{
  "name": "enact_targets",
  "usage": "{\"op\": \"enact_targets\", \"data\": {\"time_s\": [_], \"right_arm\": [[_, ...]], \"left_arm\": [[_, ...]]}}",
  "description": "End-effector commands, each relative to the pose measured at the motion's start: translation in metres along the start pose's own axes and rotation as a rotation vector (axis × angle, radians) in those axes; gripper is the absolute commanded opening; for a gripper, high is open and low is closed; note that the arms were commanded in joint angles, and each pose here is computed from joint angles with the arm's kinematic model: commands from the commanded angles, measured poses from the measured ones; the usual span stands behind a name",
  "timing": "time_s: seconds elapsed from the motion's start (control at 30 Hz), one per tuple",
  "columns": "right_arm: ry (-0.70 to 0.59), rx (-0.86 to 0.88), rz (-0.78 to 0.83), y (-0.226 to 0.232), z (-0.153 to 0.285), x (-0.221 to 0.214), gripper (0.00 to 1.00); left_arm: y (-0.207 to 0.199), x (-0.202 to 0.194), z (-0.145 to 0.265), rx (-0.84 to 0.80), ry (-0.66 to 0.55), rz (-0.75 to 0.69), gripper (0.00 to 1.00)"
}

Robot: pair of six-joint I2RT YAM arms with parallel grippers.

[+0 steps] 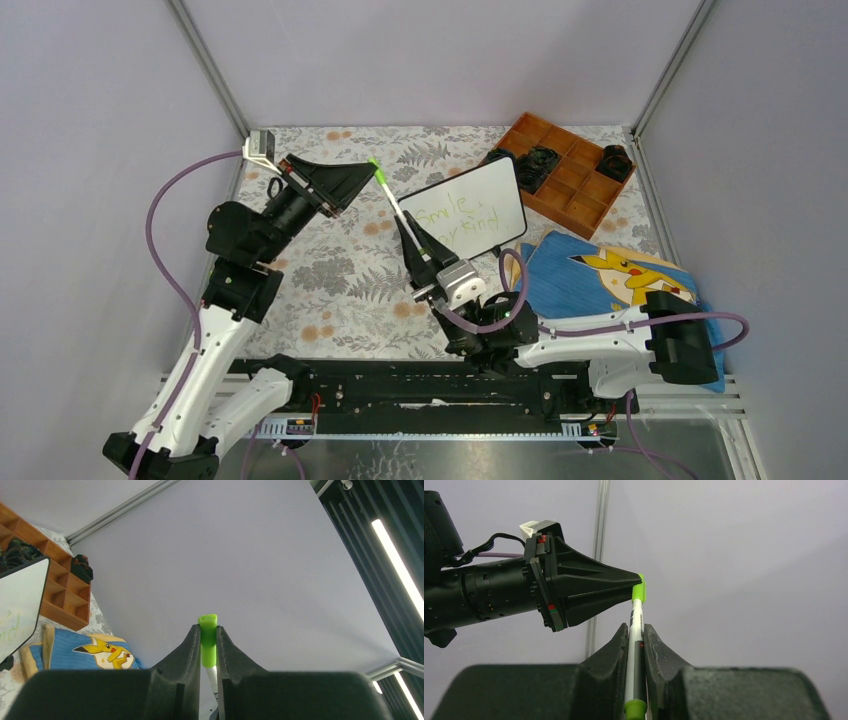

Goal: Write a sentence on the whiteboard
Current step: Close the whiteboard marker at the center of the board.

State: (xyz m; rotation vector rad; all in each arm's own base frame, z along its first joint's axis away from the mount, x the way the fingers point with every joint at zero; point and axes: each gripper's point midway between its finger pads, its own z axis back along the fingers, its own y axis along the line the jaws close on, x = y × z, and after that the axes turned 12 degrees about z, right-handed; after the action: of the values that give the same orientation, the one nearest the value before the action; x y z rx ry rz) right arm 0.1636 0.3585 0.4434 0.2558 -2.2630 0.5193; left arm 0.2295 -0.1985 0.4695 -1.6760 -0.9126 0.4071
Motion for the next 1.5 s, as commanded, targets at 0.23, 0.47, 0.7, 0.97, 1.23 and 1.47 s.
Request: {"op": "enact_targets", "data": {"time_s": [0.23,0.47,0.7,0.97,1.23,1.47], "right_arm": [[-0.074,-0.098,-0.157,-0.021,-0.020,0.023,0.00],[-0.104,-0.109,-0.247,-0.026,-0.025,0.035,0.00],[-0.107,-0.103,-0.301,-0.029,-0.026,0.039,0.00],[-0.134,-0.107,-0.295,-0.025,-0.026,0.040,0.00],[-0.180,-0.132,-0.240,-0.022,-0.026,0.039,0.00],[-0.194,-0.139,-0.237,-0.024,-0.033,0.040,0.00]], "left_arm": [[-0.038,-0.022,0.003,-0.176,0.113,0.040,0.00],[-0.041,-0.025,0.003,-0.201,0.119,0.040,0.00],[-0.046,-0.027,0.005,-0.225,0.114,0.012,0.00],[-0.045,-0.030,0.008,-0.226,0.117,0.016,0.00],[-0.041,-0.030,0.011,-0.224,0.105,0.050,0.00],[-0.037,-0.034,0.009,-0.208,0.122,0.055,0.00]]}}
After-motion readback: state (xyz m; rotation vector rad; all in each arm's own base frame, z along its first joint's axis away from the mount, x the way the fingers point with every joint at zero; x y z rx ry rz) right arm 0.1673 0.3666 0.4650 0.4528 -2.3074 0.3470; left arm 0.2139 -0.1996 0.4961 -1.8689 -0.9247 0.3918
